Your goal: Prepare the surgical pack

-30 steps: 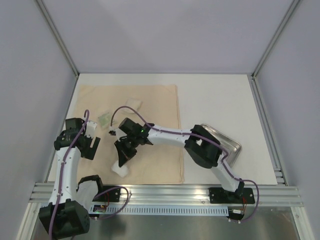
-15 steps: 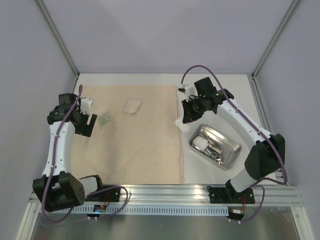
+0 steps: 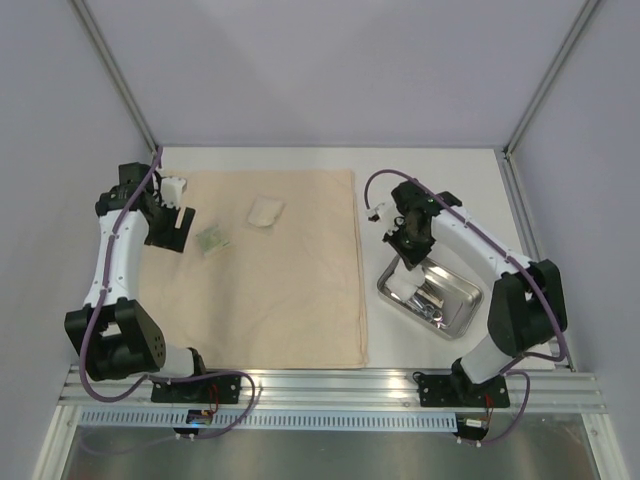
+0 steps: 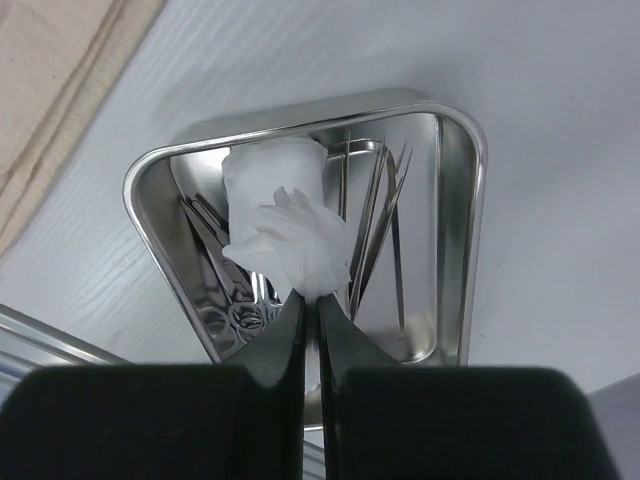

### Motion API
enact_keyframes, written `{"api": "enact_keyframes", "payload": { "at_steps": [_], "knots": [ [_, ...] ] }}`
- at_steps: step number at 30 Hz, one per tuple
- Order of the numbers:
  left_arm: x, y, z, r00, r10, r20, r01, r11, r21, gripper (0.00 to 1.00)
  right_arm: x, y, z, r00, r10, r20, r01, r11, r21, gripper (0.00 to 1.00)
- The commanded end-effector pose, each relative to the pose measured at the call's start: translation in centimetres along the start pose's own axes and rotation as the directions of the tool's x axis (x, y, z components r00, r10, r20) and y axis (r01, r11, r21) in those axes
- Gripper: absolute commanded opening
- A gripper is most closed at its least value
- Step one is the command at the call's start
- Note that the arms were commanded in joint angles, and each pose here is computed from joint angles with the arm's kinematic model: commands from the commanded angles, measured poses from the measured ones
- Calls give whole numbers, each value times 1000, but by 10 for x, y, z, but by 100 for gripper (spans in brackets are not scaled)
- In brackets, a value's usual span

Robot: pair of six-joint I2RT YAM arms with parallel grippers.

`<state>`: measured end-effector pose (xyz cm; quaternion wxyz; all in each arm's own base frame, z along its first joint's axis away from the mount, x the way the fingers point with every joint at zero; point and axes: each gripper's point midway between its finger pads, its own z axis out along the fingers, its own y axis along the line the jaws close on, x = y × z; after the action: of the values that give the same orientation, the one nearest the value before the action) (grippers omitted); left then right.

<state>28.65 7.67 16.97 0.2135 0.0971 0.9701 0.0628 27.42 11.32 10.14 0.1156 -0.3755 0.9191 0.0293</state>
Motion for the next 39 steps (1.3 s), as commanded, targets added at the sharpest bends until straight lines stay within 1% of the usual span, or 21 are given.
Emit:
{"api": "enact_keyframes", "payload": {
  "at_steps": [1,3,10,17,23,25,26,28,29,31,32,35,38,39],
  "knots": [
    [-6,2,-5,1000,-28,7,28,1000,6,87,-2,-16,3,997,-68,-25,69,997,44,0],
    [-7,2,-2,1000,-31,-1,31,999,9,87,-1,-18,12,997,-59,-45,61,998,31,0],
    [-10,3,-2,999,-37,-3,37,999,10,87,-19,-36,25,999,-14,38,12,998,58,1],
    [-7,2,2,999,-45,-14,45,999,12,86,-14,-34,38,1000,-10,14,10,1000,17,1],
    [-7,2,0,999,-45,-13,45,999,10,87,-18,-39,45,999,3,39,-4,1000,27,1],
    [-6,2,1,999,-46,-17,47,999,10,87,-19,-43,47,999,6,44,-9,999,46,5],
    [-7,1,1,999,-45,-19,45,999,12,87,-20,-43,47,999,8,45,-10,999,48,11],
    [-6,1,2,999,-45,-22,45,999,17,87,-20,-43,46,999,8,48,-10,999,48,15],
    [-6,1,1,999,-45,-22,45,999,18,87,-20,-44,46,999,8,45,-10,999,50,19],
    [-5,1,1,999,-45,-22,45,999,16,87,-18,-45,48,999,9,35,-11,998,59,23],
    [-6,1,2,999,-45,-23,45,999,16,87,-17,-45,48,1000,11,29,-12,998,58,27],
    [-6,2,1,999,-48,-23,48,999,15,87,-14,-43,51,1000,18,11,-19,999,45,26],
    [-7,1,1,999,-46,-20,47,999,17,87,-11,-37,52,1000,15,1,-15,1000,15,12],
    [-7,1,1,999,-46,-19,47,999,17,87,-11,-41,52,1000,21,2,-21,999,35,12]
  ]
}}
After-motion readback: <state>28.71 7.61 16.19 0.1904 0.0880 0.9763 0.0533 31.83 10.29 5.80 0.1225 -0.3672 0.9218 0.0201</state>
